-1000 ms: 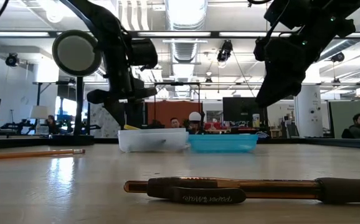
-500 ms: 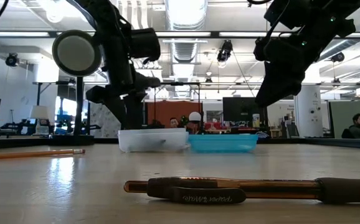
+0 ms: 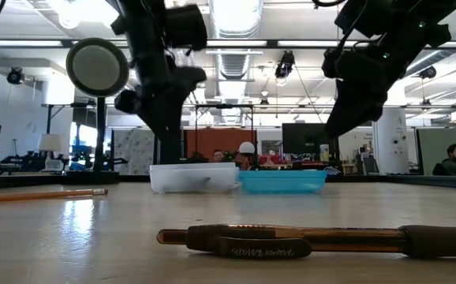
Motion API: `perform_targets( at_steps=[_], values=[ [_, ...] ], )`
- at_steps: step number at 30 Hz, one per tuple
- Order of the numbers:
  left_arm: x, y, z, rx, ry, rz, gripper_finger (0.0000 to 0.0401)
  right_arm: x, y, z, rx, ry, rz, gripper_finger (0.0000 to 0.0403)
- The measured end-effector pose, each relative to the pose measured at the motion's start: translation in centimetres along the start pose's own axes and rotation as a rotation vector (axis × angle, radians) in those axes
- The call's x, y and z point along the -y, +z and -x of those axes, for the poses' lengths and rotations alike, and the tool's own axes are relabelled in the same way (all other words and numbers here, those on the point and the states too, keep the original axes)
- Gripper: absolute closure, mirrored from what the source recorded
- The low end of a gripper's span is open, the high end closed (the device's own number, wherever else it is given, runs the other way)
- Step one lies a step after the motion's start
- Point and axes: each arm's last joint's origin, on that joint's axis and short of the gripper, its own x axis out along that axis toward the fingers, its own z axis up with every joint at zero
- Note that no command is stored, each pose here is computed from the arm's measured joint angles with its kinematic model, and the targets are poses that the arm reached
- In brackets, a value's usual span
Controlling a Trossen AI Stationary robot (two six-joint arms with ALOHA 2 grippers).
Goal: Pick & place school supplies into a supply box
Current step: Put the orange pencil into the supply box
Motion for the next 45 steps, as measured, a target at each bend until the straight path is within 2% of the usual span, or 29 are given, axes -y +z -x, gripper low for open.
perform_targets(
  at_steps=[4,9,16,20,28,33,36,39,41,43,45],
  values=[
    [1.1,-2.1,1.0,-0.047,0.005,-0.147,0.0279,0.1,-0.1,0.0,-0.015,-0.007,0.003,0.0216],
    [1.5,-5.7,0.9,-0.189,0.097,-0.238,0.0279,0.1,-0.1,0.0,-0.015,-0.006,0.005,0.0216],
    [0.9,-8.7,-0.6,-0.284,0.162,-0.08,0.0279,0.1,-0.1,0.0,-0.014,-0.007,0.011,0.0216],
    [0.5,-9.8,-1.4,-0.314,0.18,-0.061,0.0279,0.1,-0.1,0.0,-0.014,-0.007,0.011,0.0216],
    [-1.2,-12.9,-2.9,-0.442,0.256,-0.003,0.0279,0.1,-0.1,0.0,-0.014,-0.007,0.011,0.0216],
    [-1.6,-14.8,-3.3,-0.541,0.261,0.035,0.0279,0.1,-0.1,0.0,-0.014,-0.007,0.011,0.0216],
    [-1.2,-15.5,-3.5,-0.561,0.224,0.067,0.0279,0.1,-0.1,0.0,-0.014,-0.007,0.01,0.0216],
    [0.2,-15.2,-3.6,-0.517,0.126,0.119,0.0279,0.1,-0.1,0.0,-0.014,-0.007,0.011,0.0216],
    [1.8,-14.5,-3.6,-0.463,-0.015,0.157,0.0279,0.1,-0.1,0.0,-0.013,-0.008,0.011,0.0216],
    [4.0,-13.3,-3.2,-0.382,-0.231,0.148,0.0279,0.1,-0.1,0.0,-0.013,-0.008,0.011,0.0216],
    [5.7,-12.2,-2.5,-0.289,-0.387,0.131,0.0279,0.1,-0.1,0.0,-0.013,-0.008,0.01,0.0216]
  ],
)
